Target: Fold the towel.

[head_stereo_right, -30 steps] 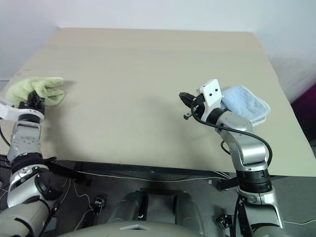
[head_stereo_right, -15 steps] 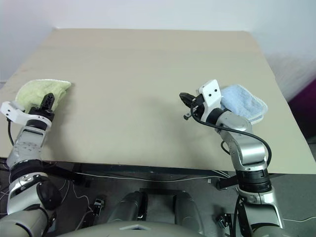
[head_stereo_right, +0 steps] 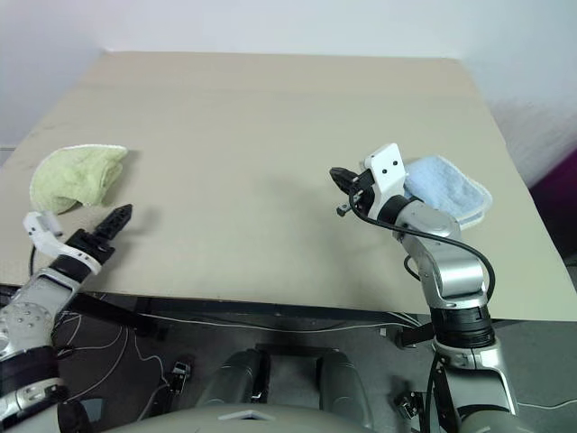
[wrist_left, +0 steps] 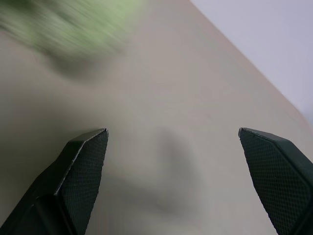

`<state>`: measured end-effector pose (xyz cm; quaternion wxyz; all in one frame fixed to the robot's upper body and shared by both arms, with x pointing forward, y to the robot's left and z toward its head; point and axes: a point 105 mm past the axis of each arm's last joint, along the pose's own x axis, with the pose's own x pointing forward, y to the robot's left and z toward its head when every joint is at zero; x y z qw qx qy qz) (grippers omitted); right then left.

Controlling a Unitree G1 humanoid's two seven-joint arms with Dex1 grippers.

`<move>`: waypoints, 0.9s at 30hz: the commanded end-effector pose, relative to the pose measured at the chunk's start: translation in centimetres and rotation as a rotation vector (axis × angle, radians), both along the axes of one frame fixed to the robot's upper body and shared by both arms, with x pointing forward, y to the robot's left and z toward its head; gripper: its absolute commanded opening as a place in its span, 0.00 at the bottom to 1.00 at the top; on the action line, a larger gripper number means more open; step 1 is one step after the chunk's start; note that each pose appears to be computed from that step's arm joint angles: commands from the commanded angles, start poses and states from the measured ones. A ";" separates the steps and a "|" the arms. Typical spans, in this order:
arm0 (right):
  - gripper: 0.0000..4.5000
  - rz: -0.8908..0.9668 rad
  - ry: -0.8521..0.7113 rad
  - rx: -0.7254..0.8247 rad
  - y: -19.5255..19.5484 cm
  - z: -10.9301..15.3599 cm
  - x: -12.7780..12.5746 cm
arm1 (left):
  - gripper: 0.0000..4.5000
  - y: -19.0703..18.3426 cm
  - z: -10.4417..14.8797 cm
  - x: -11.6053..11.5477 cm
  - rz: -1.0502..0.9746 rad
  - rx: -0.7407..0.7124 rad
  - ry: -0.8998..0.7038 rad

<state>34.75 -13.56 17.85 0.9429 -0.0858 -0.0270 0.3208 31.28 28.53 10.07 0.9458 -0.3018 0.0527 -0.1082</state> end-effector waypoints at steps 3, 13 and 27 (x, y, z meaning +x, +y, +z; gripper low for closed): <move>0.00 -0.022 -0.071 0.004 -0.1 1.7 0.6 | 1.00 -8.9 2.5 2.7 -0.272 0.301 -0.144; 0.00 -0.284 -0.048 0.008 -4.1 0.7 3.0 | 1.00 -14.5 7.0 9.6 -0.280 0.636 -0.412; 0.00 -0.342 -0.051 0.043 -5.5 0.0 1.7 | 1.00 -11.2 5.0 9.4 -0.248 0.680 -0.337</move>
